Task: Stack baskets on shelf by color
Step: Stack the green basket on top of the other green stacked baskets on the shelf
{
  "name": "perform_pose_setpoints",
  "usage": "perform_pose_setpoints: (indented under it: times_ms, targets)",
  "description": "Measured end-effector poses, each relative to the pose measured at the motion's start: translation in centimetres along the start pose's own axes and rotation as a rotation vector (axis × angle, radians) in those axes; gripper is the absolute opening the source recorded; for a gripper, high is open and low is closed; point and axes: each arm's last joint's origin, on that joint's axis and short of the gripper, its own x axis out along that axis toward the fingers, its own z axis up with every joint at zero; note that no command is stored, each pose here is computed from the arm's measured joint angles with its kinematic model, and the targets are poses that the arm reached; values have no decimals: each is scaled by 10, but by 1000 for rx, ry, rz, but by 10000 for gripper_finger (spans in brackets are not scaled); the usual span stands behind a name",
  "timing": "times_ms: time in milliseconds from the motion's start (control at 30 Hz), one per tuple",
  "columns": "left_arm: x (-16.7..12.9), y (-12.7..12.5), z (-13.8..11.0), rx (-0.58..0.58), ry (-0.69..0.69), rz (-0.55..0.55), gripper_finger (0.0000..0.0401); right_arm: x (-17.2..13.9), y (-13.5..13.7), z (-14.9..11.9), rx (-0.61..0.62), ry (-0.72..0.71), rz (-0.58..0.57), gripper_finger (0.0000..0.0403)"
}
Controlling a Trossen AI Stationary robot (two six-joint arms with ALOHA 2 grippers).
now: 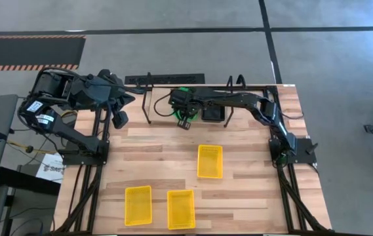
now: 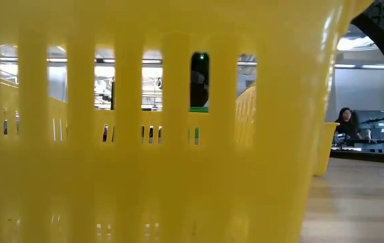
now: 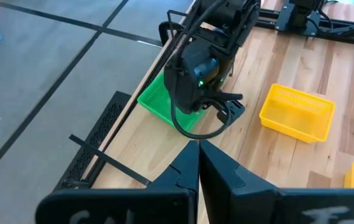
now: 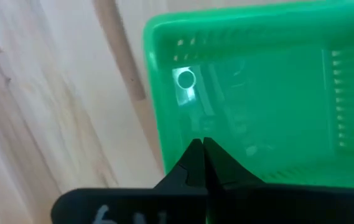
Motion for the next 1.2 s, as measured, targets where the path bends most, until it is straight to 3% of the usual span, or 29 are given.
perform_pose_setpoints:
  times_ms: [567,1200]
  targets:
    - [0,0,0,1,0,0,0,-5,-3,-13,-47,129,-32,0]
    - [0,0,0,2,0,0,0,-48,-23,-9,-34,-5,-72,0]
